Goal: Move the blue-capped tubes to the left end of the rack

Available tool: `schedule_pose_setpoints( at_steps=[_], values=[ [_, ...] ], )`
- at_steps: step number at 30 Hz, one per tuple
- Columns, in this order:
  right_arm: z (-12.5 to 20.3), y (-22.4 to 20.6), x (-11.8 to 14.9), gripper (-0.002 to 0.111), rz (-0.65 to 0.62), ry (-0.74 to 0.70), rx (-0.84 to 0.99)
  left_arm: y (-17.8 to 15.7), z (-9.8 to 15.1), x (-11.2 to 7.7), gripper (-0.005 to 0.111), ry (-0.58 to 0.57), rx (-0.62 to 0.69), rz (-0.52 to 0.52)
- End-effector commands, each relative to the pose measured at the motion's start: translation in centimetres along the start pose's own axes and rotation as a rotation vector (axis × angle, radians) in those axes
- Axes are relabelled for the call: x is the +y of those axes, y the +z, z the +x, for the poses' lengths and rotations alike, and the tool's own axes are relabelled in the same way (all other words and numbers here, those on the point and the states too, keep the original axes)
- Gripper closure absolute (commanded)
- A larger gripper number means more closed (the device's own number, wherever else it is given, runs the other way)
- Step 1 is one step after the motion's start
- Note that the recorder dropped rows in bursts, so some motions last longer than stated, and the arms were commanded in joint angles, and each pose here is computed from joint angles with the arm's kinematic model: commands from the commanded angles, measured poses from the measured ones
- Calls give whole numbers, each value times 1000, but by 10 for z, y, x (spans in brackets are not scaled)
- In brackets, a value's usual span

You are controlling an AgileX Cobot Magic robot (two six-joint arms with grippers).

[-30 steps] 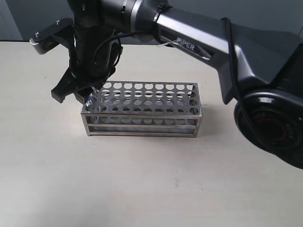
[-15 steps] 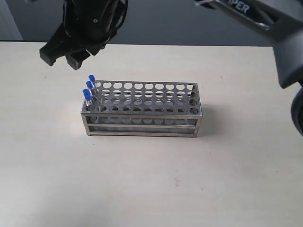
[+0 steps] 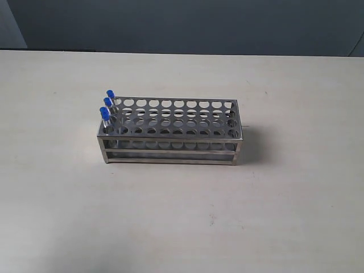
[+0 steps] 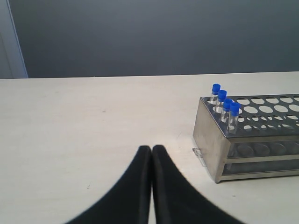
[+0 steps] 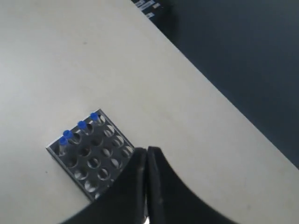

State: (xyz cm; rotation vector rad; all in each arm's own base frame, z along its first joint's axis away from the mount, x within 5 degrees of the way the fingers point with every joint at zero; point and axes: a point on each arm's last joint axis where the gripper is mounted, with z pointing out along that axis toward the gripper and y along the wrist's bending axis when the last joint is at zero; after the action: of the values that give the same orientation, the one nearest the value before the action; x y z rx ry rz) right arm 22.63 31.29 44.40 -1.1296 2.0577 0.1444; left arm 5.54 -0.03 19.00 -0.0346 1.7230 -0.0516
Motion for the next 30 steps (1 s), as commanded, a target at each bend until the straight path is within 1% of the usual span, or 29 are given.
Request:
schedule_pose_setpoints(
  at_steps=[1,4,8,10,15,18,22,26,30],
  values=[
    [24,-38,-17,106,85,45,3,0,-2,0,106,1,-9,4],
    [49,-52,-21,106,115,70,40,0,-2,0,106,1,-9,4],
    [83,-59,-19,106,116,114,102,0,-2,0,106,1,-9,4],
    [98,-59,-16,106,101,130,132,0,-2,0,106,1,-9,4],
    [133,-54,-2,106,22,280,233,0,-2,0,106,1,-9,4],
    [141,-49,3,106,-7,291,268,0,-2,0,106,1,-9,4],
    [141,-48,3,106,-6,283,272,0,-2,0,106,1,-9,4],
    [141,-48,-4,106,68,243,257,0,-2,0,106,1,-9,4],
    [128,-44,-7,106,84,187,82,0,-2,0,106,1,-9,4]
  ],
)
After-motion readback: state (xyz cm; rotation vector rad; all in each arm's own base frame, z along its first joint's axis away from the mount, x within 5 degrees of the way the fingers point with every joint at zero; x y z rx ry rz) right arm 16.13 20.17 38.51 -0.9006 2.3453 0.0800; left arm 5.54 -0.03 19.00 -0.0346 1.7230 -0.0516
